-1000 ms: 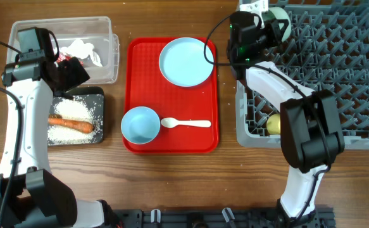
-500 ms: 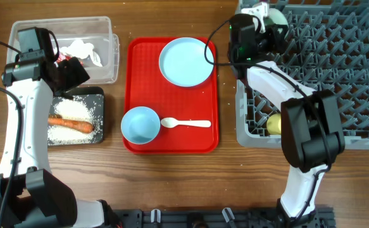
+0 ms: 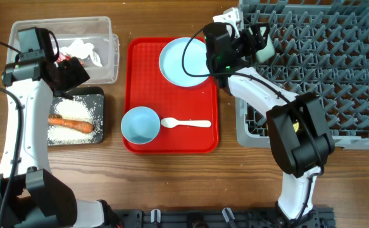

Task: Sort waste into correct bins and load items into the dishwasher rack
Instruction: 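Reach the right gripper to the light-blue bowl and grasp it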

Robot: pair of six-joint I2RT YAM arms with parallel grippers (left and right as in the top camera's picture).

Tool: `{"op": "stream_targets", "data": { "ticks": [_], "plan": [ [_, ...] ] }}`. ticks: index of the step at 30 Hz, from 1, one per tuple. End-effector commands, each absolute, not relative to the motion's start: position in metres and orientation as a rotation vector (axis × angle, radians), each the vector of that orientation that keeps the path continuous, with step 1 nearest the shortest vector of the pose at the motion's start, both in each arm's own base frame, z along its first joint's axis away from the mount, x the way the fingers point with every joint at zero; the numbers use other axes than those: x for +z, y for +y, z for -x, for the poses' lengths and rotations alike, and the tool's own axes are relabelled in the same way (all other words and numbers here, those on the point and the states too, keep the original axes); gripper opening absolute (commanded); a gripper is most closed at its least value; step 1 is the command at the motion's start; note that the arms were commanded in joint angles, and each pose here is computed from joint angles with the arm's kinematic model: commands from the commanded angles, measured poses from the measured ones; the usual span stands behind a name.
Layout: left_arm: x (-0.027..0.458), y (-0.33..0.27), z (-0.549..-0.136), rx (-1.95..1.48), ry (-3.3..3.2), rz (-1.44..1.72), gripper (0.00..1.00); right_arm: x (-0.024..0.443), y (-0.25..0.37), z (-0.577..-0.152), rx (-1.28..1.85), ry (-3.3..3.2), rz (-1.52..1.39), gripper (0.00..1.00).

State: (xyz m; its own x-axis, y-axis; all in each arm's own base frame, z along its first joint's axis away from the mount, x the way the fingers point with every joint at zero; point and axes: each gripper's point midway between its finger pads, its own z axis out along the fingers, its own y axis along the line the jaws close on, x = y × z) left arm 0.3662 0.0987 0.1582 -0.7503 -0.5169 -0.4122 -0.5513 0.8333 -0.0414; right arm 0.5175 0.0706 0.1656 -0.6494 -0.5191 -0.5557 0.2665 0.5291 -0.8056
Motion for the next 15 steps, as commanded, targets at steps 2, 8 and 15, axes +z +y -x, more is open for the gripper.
{"op": "stream_targets", "data": {
  "ticks": [2, 8, 15],
  "plan": [
    [0.168, 0.103, -0.368, 0.128, 2.567, 0.807, 1.00, 0.162, 0.083, -0.517, -1.178, 1.936, 0.214, 0.96],
    [0.168, 0.103, -0.368, 0.128, 2.567, 0.807, 1.00, 0.198, 0.149, -0.500, -0.954, 1.887, 0.296, 1.00],
    [0.168, 0.103, -0.368, 0.128, 2.567, 0.807, 1.00, 0.169, 0.299, -0.385, 0.345, 2.264, 0.765, 1.00]
  ]
}}
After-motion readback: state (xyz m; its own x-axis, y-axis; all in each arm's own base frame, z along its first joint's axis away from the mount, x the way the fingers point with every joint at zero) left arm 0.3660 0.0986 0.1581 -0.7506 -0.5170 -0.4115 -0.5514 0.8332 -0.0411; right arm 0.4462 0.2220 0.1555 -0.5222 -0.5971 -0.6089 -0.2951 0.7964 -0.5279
